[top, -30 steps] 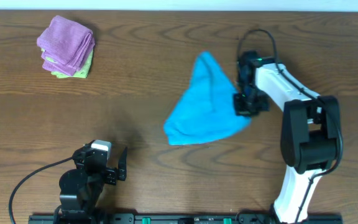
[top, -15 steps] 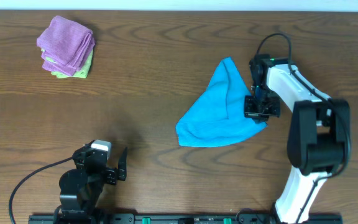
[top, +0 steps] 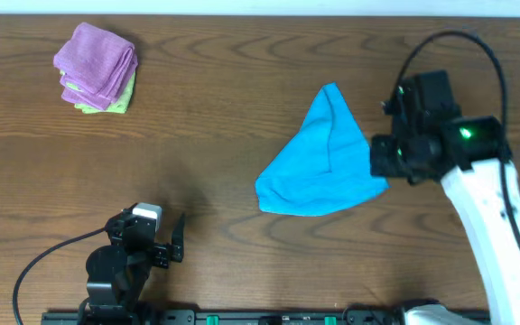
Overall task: Fold the cloth
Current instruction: 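Lower the blue cloth onto the table and open the right gripper, then retract the right gripper and reach the left gripper to the cloth, then grasp the folded-over top corner of the cloth with the left gripper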
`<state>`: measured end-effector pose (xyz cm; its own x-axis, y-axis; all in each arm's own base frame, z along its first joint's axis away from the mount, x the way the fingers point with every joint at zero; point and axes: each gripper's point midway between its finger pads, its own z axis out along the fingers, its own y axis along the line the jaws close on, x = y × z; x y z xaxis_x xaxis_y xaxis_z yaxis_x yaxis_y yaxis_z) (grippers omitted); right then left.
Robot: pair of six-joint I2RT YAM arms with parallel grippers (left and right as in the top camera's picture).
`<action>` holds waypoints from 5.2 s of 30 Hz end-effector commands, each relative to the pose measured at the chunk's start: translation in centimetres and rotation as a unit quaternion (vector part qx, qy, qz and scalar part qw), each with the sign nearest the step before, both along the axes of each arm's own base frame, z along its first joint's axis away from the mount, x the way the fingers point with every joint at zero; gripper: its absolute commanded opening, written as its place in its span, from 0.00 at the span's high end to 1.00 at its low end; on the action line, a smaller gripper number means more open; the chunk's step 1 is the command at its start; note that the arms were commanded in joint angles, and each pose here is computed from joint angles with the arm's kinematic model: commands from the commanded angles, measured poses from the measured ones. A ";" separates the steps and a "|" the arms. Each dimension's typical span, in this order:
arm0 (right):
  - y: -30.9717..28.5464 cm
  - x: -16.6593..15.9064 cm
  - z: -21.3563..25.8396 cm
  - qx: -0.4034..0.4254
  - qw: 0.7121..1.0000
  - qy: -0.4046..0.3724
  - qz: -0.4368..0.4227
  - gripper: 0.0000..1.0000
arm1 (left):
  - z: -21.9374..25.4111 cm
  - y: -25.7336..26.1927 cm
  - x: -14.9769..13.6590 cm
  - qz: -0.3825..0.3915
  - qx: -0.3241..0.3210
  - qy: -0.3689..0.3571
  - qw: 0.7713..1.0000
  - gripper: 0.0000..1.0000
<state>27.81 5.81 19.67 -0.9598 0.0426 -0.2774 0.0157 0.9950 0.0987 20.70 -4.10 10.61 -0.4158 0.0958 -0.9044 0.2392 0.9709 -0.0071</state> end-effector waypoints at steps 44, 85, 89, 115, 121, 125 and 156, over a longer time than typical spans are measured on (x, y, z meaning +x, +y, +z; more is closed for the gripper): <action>3.6 -12.7 12.7 0.169 0.948 -0.238 0.128 0.26 | 7.7 -9.8 -2.0 -0.213 -0.355 0.039 0.909 0.04; -0.2 -10.1 16.1 0.063 0.935 -0.340 0.079 0.31 | -6.8 -31.6 10.8 -0.250 0.147 0.216 0.932 0.09; -0.4 -10.7 15.2 0.057 0.943 -0.319 0.080 0.30 | -6.7 -32.9 11.9 -0.253 0.127 0.189 0.940 0.09; -0.8 -10.8 14.8 0.042 0.946 -0.312 0.081 0.27 | -6.7 -35.3 9.7 -0.300 0.064 0.222 0.926 0.31; -0.8 -10.9 14.7 0.042 0.946 -0.311 0.081 0.28 | -9.1 -34.8 9.8 -0.296 0.091 0.230 0.922 0.35; -0.8 -10.9 14.6 0.042 0.947 -0.309 0.081 0.28 | -9.4 -34.5 10.6 -0.281 0.101 0.220 0.929 0.35; -0.8 -11.0 14.5 0.042 0.947 -0.307 0.081 0.29 | -9.4 -34.2 12.0 -0.265 0.122 0.189 0.938 0.69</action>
<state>17.04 5.10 33.69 -0.6333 -0.0239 -0.7736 -0.2089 0.9677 0.1411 31.93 -38.04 1.24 -0.5576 0.5568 -0.6157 0.7108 0.7034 -0.0077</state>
